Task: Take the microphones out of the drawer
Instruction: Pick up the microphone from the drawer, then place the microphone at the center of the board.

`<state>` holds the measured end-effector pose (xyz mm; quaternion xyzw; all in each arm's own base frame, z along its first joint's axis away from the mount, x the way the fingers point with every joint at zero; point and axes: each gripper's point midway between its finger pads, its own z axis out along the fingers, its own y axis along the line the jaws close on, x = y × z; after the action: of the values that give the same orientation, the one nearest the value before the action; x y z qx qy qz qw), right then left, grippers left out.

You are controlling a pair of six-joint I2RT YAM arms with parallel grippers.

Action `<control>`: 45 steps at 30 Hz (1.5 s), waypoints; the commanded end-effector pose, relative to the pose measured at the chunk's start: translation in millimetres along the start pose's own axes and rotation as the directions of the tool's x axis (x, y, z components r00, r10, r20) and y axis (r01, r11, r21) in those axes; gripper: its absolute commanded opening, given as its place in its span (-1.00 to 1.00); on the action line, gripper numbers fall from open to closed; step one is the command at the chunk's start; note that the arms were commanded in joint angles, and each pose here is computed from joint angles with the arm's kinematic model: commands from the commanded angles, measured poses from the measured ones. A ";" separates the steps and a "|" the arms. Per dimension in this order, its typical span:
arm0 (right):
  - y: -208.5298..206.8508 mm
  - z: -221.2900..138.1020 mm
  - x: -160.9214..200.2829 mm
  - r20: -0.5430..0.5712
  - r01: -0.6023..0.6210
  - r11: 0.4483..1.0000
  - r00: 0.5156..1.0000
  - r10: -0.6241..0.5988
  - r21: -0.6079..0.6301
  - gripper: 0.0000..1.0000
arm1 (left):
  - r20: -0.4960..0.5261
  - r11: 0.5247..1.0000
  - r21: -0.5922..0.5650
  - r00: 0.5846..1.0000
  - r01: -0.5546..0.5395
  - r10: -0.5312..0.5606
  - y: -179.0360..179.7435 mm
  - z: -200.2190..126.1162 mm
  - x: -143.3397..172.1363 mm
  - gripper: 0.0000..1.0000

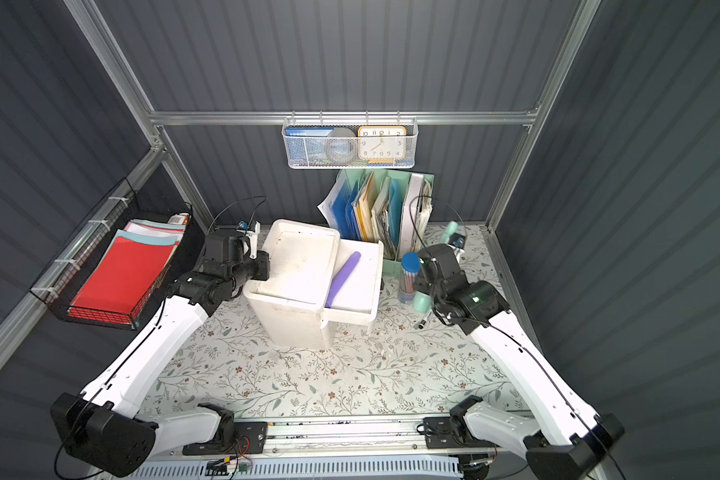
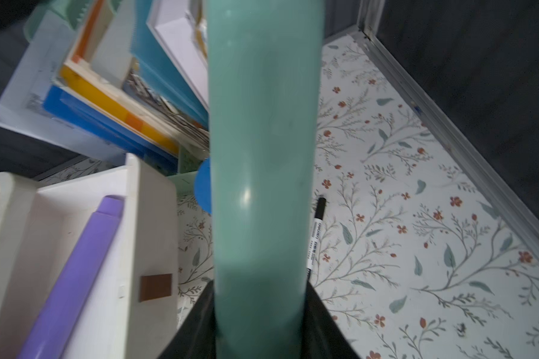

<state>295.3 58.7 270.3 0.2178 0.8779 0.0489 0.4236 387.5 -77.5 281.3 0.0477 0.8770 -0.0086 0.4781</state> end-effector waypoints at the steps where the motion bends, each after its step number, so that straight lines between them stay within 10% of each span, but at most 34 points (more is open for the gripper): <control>1: -16.1 14.2 20.4 -0.043 -0.112 0.993 0.993 0.110 -0.027 -1.00 | -0.170 1.000 -0.024 0.985 -0.017 0.013 3.4 27.5 51.6 -1.00; 20: -96.2 123.8 134.7 -0.541 0.181 0.961 0.840 -0.041 0.208 -1.00 | -0.178 1.000 -0.021 0.984 -0.020 0.016 2.5 29.8 54.2 -1.00; 45: -89.2 188.5 178.1 -0.674 0.113 0.986 0.739 -0.002 0.121 -0.83 | -0.172 1.000 -0.020 0.985 -0.021 0.018 2.8 28.1 54.1 -1.00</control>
<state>322.9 29.3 16.5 0.1923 0.9761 0.0329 0.0962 388.4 -77.8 280.5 0.0477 0.8766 -0.0089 0.4788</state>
